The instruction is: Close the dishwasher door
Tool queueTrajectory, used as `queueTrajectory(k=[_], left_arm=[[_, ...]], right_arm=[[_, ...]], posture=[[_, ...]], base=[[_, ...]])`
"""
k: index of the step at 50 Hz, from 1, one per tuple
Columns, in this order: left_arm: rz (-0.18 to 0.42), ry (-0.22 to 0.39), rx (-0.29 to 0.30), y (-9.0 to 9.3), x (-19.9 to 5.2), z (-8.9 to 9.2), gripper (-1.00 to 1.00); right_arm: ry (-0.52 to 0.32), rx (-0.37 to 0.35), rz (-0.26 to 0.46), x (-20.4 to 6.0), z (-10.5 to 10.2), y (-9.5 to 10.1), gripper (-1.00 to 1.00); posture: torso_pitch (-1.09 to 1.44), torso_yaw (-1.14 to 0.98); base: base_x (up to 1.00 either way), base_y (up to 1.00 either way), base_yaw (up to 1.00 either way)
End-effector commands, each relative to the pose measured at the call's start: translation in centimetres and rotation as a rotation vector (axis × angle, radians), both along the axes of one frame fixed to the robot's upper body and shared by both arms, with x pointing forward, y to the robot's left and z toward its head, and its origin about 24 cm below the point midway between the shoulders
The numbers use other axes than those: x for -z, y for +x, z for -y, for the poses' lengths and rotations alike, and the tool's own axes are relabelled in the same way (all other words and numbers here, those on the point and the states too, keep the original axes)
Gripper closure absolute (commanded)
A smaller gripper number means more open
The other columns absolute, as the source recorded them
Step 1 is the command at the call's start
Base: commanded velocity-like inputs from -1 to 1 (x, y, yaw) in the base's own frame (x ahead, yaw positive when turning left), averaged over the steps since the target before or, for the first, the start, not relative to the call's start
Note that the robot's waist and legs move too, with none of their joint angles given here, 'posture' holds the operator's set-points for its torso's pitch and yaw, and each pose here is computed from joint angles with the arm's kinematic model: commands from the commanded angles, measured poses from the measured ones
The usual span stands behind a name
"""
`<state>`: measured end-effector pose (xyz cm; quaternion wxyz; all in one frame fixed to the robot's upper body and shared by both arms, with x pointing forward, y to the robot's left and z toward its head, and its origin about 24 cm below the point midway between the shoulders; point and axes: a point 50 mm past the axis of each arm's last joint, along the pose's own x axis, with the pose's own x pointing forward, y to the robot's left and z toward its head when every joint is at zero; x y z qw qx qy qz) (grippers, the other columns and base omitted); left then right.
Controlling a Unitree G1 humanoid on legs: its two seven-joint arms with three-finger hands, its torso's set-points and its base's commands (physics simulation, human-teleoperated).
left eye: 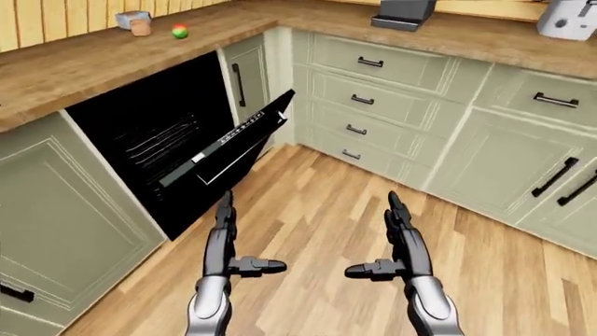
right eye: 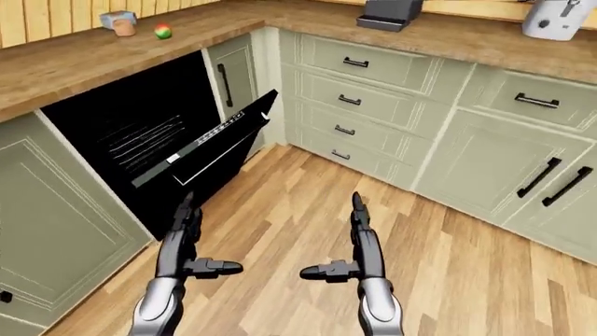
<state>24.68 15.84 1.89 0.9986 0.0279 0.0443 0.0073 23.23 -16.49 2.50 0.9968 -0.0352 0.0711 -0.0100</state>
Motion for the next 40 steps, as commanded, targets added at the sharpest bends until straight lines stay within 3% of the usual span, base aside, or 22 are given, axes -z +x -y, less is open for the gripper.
queueTrajectory(k=[1,40], left_arm=[[0.102,0.011,-0.019,0.51,-1.93,-0.51,-1.00],[0.108,0.010,-0.020,0.33,-2.26,-0.49,-1.00]], right_arm=[[0.006,-0.030,0.104,-1.86,-0.69,0.61,-1.00],[0.003,-0.017,0.106,-2.11,-0.32,0.26,-1.00]], posture=[[0.00,0.00],[0.00,0.00]], base=[[0.00,0.00,-0.43],[0.00,0.00,-0.44]])
